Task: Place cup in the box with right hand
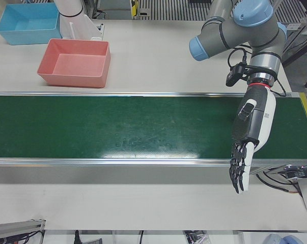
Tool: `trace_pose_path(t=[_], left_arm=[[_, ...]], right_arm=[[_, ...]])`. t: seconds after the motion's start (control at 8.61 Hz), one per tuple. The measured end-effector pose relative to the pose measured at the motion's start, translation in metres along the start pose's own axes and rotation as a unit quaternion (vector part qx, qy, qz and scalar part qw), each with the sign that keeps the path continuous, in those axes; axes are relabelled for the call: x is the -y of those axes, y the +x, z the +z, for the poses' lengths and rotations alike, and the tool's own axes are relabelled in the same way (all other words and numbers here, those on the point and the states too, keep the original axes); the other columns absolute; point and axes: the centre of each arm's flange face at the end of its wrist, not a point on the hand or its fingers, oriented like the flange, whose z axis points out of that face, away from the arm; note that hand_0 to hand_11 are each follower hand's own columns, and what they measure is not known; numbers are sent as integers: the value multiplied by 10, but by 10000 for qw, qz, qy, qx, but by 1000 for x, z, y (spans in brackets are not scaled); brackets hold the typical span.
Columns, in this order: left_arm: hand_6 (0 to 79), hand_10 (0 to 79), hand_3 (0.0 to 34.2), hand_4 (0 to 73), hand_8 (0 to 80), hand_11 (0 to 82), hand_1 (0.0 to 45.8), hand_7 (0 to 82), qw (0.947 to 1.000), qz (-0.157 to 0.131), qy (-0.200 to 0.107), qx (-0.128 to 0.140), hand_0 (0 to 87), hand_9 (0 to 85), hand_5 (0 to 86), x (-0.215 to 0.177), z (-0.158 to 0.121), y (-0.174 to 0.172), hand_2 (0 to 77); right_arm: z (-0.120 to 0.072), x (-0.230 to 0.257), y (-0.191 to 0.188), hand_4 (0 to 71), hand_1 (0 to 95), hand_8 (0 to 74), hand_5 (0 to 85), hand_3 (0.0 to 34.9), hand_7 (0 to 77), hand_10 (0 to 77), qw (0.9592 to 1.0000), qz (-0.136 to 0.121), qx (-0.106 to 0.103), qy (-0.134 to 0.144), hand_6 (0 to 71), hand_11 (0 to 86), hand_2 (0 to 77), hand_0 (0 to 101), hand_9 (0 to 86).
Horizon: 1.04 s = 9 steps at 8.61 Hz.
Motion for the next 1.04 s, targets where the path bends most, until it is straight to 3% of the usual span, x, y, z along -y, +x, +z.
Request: trace_pose_path(t=[1.04], left_arm=[[0,0,0,0,0,0,5,0,10000,-1,-5,2,0,0,0,0,0,0,5]], right_arm=[[0,-9,-4,5,218,5,49,109,11,5,9999,55,21,-89,5,11,104,493,5]])
